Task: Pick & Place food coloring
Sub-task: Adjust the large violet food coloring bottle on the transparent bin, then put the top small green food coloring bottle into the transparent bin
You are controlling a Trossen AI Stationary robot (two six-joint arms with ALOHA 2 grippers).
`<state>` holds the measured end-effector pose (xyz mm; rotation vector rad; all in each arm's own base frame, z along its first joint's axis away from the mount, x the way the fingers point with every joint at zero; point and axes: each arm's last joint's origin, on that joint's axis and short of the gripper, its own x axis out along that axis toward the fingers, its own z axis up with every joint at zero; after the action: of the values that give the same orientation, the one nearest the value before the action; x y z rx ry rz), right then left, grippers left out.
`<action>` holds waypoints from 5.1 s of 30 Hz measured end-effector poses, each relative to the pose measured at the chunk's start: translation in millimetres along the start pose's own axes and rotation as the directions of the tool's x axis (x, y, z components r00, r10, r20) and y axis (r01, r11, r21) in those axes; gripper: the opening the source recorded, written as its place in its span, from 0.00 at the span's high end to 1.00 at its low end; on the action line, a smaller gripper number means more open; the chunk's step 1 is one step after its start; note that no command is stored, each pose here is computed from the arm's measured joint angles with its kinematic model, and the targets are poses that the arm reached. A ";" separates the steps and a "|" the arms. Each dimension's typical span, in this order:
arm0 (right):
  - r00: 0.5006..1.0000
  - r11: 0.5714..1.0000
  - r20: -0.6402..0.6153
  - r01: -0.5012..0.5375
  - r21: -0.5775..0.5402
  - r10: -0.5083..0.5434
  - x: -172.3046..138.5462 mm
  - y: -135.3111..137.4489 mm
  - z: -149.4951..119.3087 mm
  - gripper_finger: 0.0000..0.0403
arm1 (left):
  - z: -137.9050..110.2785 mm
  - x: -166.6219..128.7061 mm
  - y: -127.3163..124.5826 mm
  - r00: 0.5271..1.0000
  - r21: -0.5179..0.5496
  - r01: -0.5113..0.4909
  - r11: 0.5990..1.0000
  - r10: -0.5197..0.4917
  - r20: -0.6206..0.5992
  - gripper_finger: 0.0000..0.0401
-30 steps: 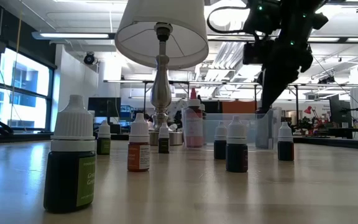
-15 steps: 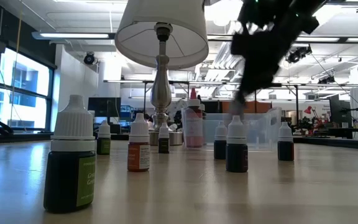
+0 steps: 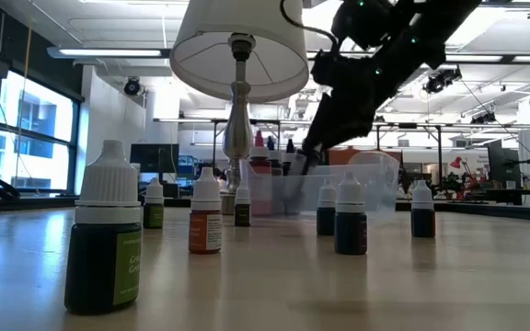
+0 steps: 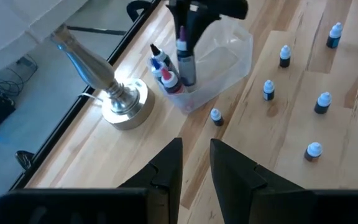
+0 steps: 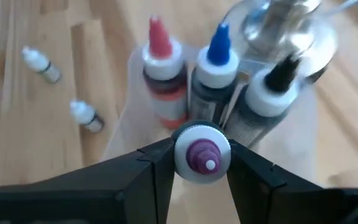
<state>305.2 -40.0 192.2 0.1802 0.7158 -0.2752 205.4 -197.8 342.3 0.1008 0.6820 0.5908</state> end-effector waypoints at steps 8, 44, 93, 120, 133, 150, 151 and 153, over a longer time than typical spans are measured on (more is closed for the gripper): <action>0.996 0.996 -0.028 0.085 0.042 -0.083 2.3 -32.7 1.0 0.70 | 0.1 0.0 0.0 1.000 0.000 -0.001 1.000 0.001 0.004 0.80; 0.989 0.991 0.126 -0.065 -0.120 0.080 -75.1 4.3 18.4 0.56 | 10.9 -17.4 32.9 0.998 0.096 0.058 0.994 -0.061 0.031 0.80; 0.985 0.975 0.114 -0.107 -0.196 0.131 -75.7 70.4 -2.2 0.57 | -99.7 174.8 37.9 0.836 -0.063 0.548 0.834 -0.549 0.009 0.80; 0.985 0.983 0.114 -0.115 -0.143 0.132 -75.9 70.5 -2.2 0.57 | -115.8 202.1 26.2 0.867 -0.077 0.485 0.871 -0.491 -0.084 0.50; 0.985 0.983 0.114 -0.115 -0.143 0.132 -75.9 70.5 -2.2 0.57 | -116.4 201.1 24.8 0.838 -0.080 0.531 0.844 -0.536 -0.103 0.75; 0.985 0.982 0.114 -0.114 -0.149 0.132 -75.9 70.5 -2.2 0.57 | -41.6 198.8 27.8 0.834 -0.074 0.552 0.831 -0.549 0.059 0.89; 0.985 0.982 0.114 -0.114 -0.150 0.132 -75.9 70.5 -2.2 0.57 | -33.1 195.9 27.8 0.837 -0.054 0.547 0.836 -0.543 0.062 0.89; 0.985 0.982 0.114 -0.114 -0.150 0.132 -75.9 70.5 -2.2 0.57 | -16.7 189.6 28.9 0.851 -0.005 0.524 0.852 -0.522 0.062 0.89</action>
<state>270.9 41.6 246.0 0.0701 0.5961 -0.1149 298.7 -72.1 230.2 -0.0901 0.6112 0.0659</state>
